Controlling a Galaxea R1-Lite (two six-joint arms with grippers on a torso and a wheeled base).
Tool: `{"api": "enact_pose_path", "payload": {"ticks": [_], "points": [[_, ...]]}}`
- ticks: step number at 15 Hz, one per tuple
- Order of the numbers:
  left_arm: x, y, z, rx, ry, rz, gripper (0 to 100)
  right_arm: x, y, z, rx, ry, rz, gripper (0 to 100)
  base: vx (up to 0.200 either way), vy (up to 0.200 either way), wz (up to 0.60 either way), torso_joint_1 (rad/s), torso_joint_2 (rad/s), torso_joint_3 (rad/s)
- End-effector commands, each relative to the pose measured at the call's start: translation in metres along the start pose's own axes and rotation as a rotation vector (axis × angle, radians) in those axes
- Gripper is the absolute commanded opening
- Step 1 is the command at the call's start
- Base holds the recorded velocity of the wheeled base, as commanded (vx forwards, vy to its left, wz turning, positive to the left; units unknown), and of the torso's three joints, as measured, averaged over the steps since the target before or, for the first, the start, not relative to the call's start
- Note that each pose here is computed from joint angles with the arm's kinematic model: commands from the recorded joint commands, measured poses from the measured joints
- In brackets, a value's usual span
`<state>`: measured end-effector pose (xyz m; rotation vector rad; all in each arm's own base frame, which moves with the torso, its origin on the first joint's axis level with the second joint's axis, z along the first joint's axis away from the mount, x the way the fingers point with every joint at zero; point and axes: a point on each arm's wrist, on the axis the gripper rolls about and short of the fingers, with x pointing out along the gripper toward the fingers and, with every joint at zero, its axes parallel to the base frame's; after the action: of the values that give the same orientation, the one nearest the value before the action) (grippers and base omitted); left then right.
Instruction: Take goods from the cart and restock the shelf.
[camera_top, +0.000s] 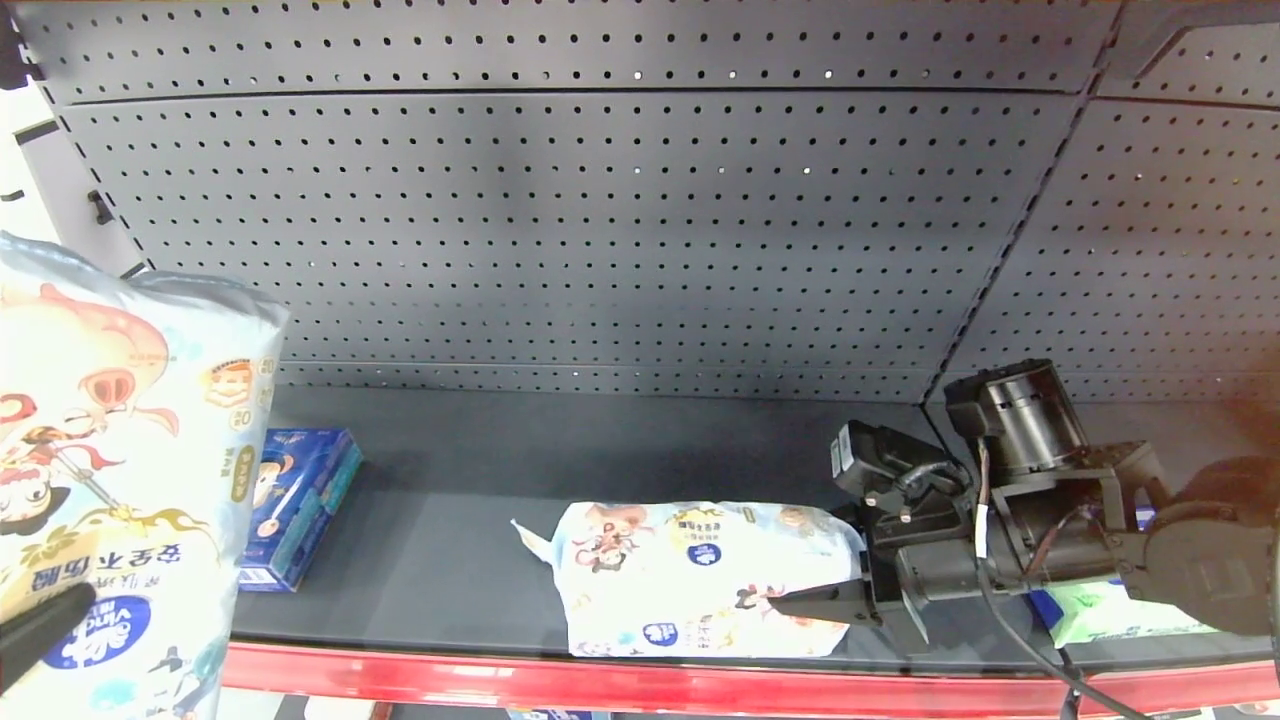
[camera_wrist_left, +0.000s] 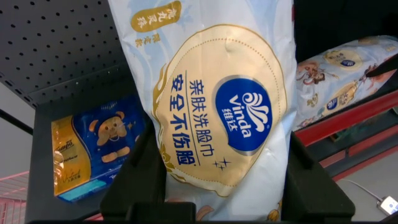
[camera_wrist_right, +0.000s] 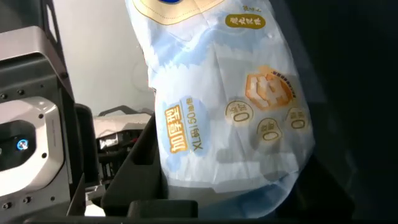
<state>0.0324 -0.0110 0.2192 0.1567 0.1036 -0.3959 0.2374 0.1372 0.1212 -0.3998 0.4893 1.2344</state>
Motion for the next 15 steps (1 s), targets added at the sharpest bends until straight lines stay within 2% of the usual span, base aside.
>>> {"api": "enact_pose_path", "payload": {"ticks": [1, 7, 13, 15], "points": [[-0.003, 0.000, 0.000, 0.001, -0.012, 0.002, 0, 0.002, 0.005, 0.004, -0.019, -0.005, 0.017, 0, 0.000, 0.000, 0.00, 0.000, 0.00, 0.000], [-0.003, -0.001, 0.000, 0.001, -0.013, 0.002, 0, 0.016, 0.009, -0.002, -0.020, 0.044, 0.028, 0, 0.000, 0.000, 0.00, 0.000, 0.00, 0.000], [-0.002, -0.001, -0.001, 0.000, -0.007, 0.001, 0, 0.016, 0.012, -0.002, -0.023, 0.048, 0.035, 0, 0.000, 0.000, 0.00, 0.000, 0.00, 0.000], [-0.002, -0.001, -0.001, 0.000, -0.007, 0.001, 0, 0.018, 0.019, -0.005, -0.023, 0.074, 0.032, 0, 0.000, 0.000, 0.00, 0.000, 0.00, 0.000]]}}
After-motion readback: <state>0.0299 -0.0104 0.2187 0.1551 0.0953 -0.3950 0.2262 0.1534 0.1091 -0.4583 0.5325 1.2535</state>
